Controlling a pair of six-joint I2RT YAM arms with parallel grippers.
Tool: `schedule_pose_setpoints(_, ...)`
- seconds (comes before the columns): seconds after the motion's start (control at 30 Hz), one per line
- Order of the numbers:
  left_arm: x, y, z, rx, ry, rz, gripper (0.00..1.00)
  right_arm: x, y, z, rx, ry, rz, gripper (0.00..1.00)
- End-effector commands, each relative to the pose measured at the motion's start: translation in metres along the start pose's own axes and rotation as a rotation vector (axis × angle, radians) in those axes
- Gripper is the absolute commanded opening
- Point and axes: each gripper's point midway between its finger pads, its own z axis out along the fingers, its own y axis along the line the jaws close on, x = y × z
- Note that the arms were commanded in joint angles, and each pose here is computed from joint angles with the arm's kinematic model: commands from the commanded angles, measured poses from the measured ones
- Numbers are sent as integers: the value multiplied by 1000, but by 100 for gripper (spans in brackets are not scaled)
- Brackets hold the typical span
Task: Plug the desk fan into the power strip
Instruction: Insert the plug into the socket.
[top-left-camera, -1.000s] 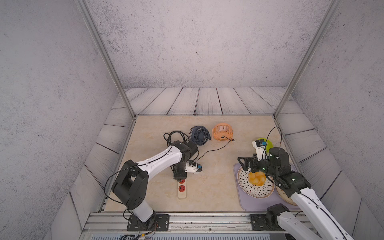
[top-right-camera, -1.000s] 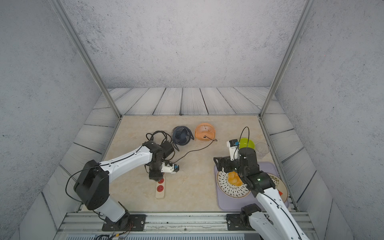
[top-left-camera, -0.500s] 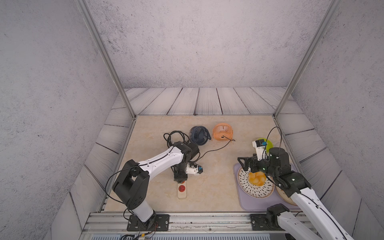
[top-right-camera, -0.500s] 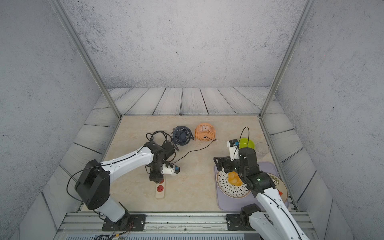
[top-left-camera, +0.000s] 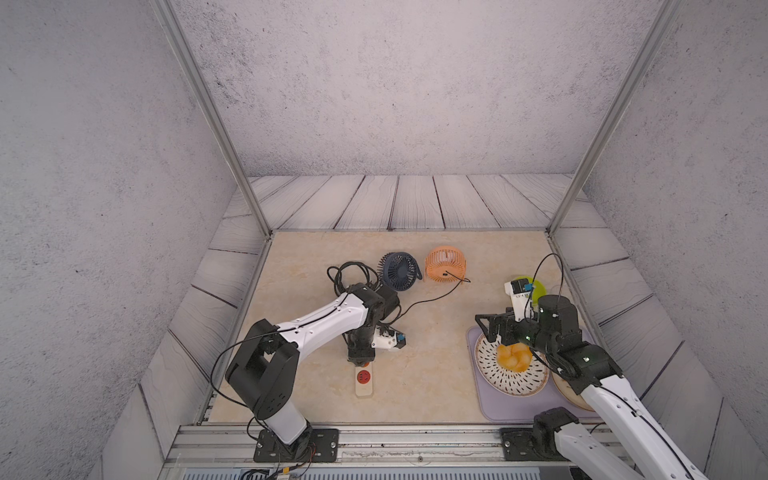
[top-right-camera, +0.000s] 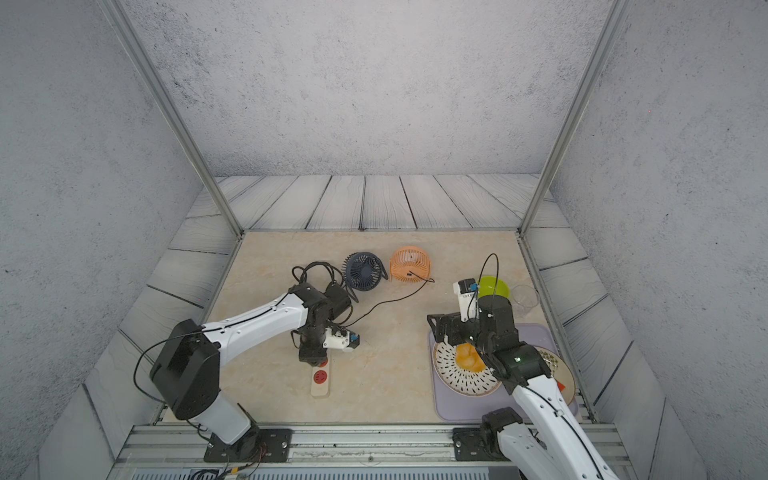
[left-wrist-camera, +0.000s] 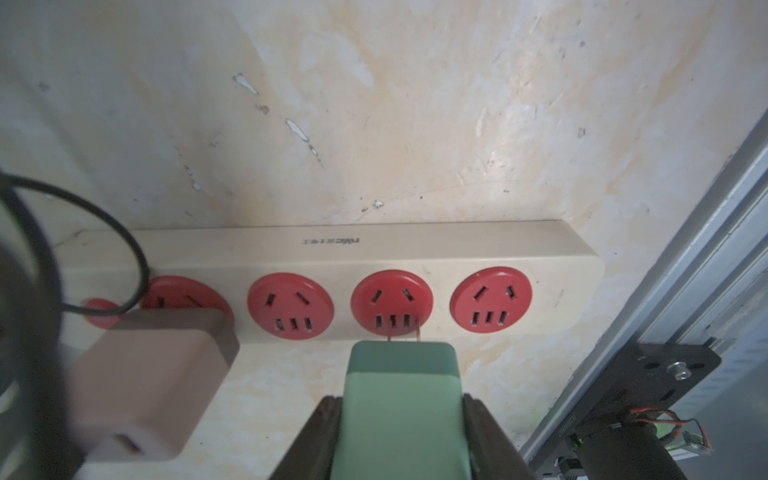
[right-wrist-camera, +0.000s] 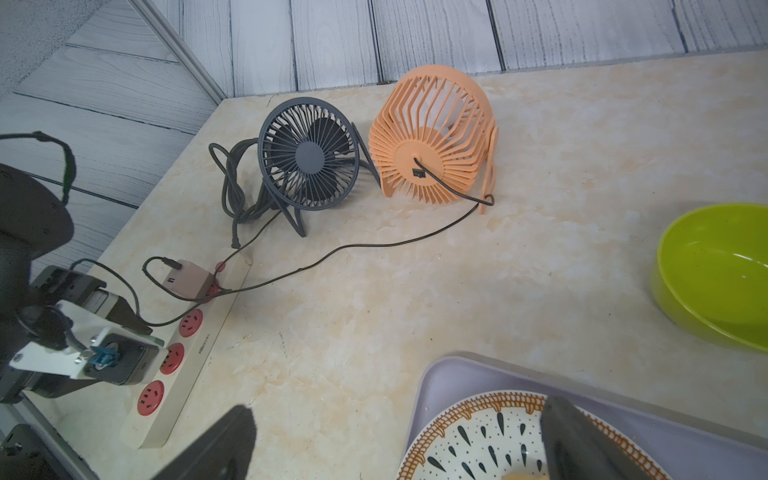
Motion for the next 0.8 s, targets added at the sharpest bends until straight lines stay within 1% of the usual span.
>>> schedule_pose_setpoints(0.0,0,11,-5,-49,8,7,0,2,0,1,-7,5,0,99)
schedule_pose_setpoints(0.2,-1,13,-9,-72,-5,10,0,2,0,1,-9,5,-1,99)
schedule_pose_setpoints(0.77,-5,18,-3,-96,-22,8,0,1,1,2,-10,6,-1,99)
